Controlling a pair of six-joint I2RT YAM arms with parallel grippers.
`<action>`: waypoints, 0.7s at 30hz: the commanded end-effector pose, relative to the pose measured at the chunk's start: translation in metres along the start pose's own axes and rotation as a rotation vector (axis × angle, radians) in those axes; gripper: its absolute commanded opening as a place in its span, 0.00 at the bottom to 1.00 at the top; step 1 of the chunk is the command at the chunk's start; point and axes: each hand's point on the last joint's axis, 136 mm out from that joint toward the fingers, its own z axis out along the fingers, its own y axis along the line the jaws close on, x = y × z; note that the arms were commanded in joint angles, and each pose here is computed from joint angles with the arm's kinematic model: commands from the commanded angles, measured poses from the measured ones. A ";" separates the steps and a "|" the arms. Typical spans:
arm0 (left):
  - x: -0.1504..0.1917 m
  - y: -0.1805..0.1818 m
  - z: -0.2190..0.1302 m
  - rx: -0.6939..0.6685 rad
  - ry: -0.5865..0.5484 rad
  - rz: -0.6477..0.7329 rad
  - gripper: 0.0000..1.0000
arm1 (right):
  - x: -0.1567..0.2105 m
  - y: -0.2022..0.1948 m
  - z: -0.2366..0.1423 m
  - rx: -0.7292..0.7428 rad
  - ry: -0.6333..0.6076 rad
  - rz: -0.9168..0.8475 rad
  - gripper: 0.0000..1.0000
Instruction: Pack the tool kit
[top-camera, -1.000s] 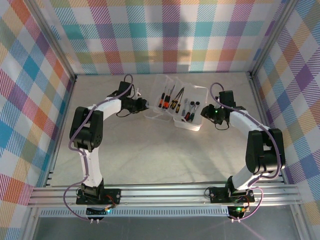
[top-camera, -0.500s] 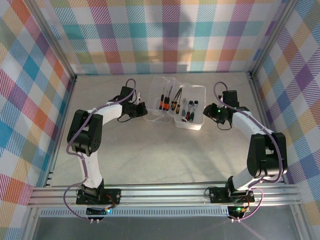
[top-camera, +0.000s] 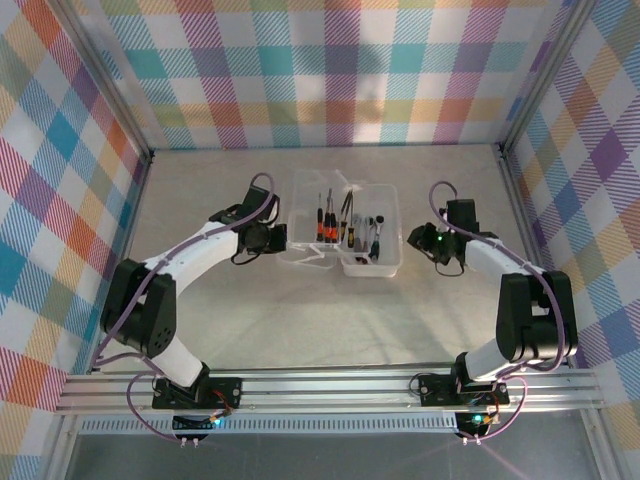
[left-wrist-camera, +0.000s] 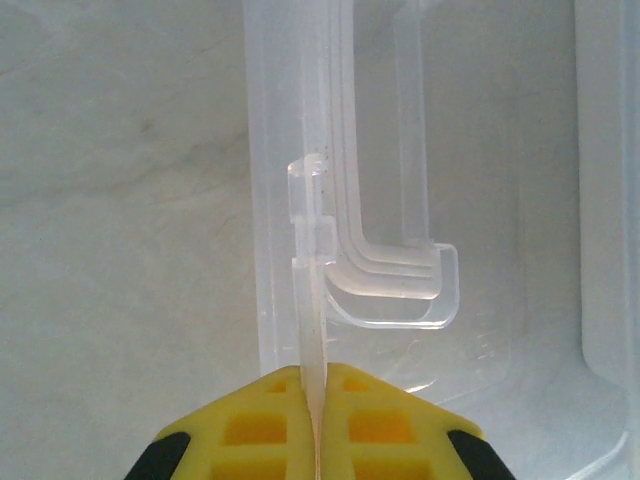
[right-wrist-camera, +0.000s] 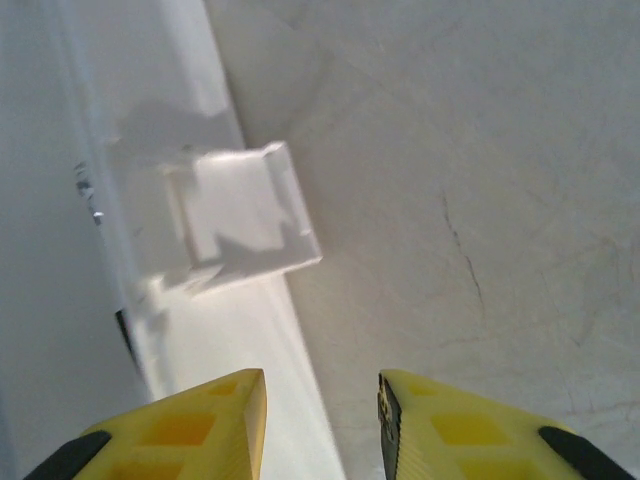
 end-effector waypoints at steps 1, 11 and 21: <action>0.018 0.013 -0.027 -0.086 0.037 0.024 0.00 | 0.005 0.005 0.003 -0.055 -0.019 0.030 0.34; 0.011 -0.007 -0.072 -0.182 -0.006 0.137 0.00 | 0.054 0.052 0.026 -0.160 0.109 -0.118 0.34; 0.008 -0.052 -0.097 -0.181 -0.024 0.245 0.00 | 0.081 0.077 0.039 -0.253 0.193 -0.151 0.34</action>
